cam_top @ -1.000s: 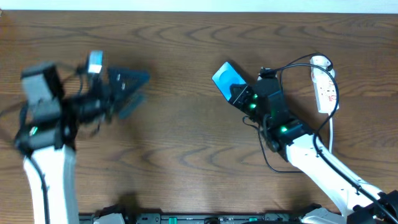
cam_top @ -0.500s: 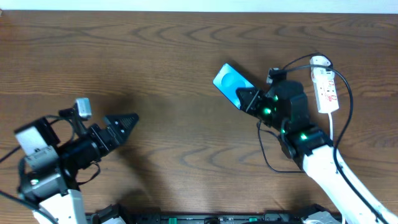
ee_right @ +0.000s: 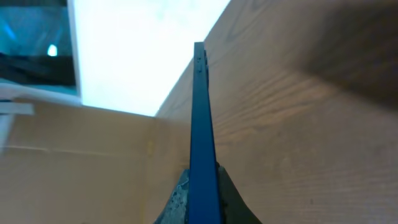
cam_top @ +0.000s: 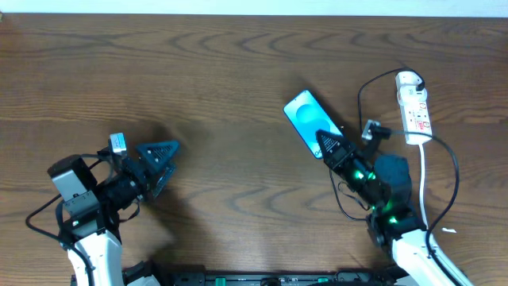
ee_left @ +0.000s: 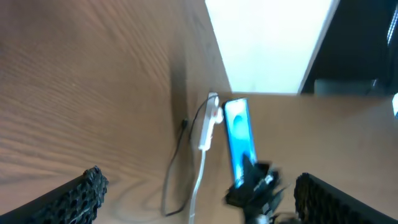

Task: Plug charger to phone and switch on socket
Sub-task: 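Bring the left gripper back toward the phone held by the right gripper, then close the left gripper on the phone's upper end, then open the right gripper and move it away from the phone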

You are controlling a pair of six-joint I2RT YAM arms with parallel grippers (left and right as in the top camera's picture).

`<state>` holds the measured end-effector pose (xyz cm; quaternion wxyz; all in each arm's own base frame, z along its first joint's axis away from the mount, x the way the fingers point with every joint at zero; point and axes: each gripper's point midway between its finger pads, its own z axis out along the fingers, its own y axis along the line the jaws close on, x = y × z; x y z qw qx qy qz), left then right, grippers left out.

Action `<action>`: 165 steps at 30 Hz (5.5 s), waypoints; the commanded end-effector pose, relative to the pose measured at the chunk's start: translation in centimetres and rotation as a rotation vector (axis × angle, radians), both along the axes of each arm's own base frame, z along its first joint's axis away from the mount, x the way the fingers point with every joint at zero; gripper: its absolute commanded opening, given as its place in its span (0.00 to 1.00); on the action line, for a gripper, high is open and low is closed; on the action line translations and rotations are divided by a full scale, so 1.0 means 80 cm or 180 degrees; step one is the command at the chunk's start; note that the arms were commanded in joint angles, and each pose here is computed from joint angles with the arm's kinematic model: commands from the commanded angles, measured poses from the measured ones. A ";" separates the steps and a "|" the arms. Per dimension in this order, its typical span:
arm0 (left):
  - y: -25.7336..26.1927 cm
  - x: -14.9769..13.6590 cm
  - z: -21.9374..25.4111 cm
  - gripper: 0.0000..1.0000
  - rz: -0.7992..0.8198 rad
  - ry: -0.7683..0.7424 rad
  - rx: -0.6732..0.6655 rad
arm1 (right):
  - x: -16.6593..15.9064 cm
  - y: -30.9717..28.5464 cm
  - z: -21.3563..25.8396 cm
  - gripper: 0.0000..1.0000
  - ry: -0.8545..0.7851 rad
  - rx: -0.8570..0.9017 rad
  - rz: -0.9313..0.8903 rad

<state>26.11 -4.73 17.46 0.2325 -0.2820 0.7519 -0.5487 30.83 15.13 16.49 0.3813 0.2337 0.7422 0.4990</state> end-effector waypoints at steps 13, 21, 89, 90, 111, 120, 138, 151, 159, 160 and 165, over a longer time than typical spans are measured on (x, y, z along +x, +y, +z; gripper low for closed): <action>-0.137 0.039 0.007 0.98 -0.0341 0.0348 -0.0225 | -0.019 0.045 0.012 0.01 0.0380 0.0789 0.0281; -0.173 0.031 -0.036 0.95 -0.0356 0.1188 -0.0522 | -0.029 0.058 0.032 0.01 0.0553 0.1239 0.0463; -0.257 0.040 0.025 0.33 -0.0291 0.0672 -0.0953 | -0.068 0.110 0.027 0.01 0.1009 0.1531 0.0718; -0.257 0.040 0.025 0.31 -0.0289 0.0673 -0.0954 | -0.068 0.110 0.027 0.01 0.1007 0.1530 0.0715; -0.250 0.047 0.019 0.08 -0.0145 0.0664 -0.0900 | -0.070 0.111 0.018 0.36 0.1146 0.1524 0.0695; -0.200 0.056 -0.044 0.07 0.0047 0.0823 -0.0206 | -0.069 0.106 -0.001 0.87 0.0612 0.0720 0.0800; -0.177 0.047 -0.024 0.07 -0.0613 0.0489 -0.0266 | 0.003 -0.011 -0.023 0.99 0.0546 -0.1568 0.0090; -0.188 0.042 0.001 0.07 -0.0882 0.0184 -0.0358 | 0.028 -0.071 -0.068 0.89 0.1211 -0.2500 -0.0247; -0.188 0.041 0.001 0.08 -0.0882 0.0187 -0.0357 | 0.032 -0.075 -0.157 0.71 0.1813 -0.2715 -0.0116; -0.187 0.042 0.001 0.07 -0.0876 0.0185 -0.0354 | 0.033 -0.075 -0.162 0.69 0.1834 -0.2721 -0.0112; -0.187 0.043 0.001 0.08 -0.0861 0.0184 -0.0349 | 0.037 -0.092 -0.190 0.62 0.2031 -0.2823 -0.0349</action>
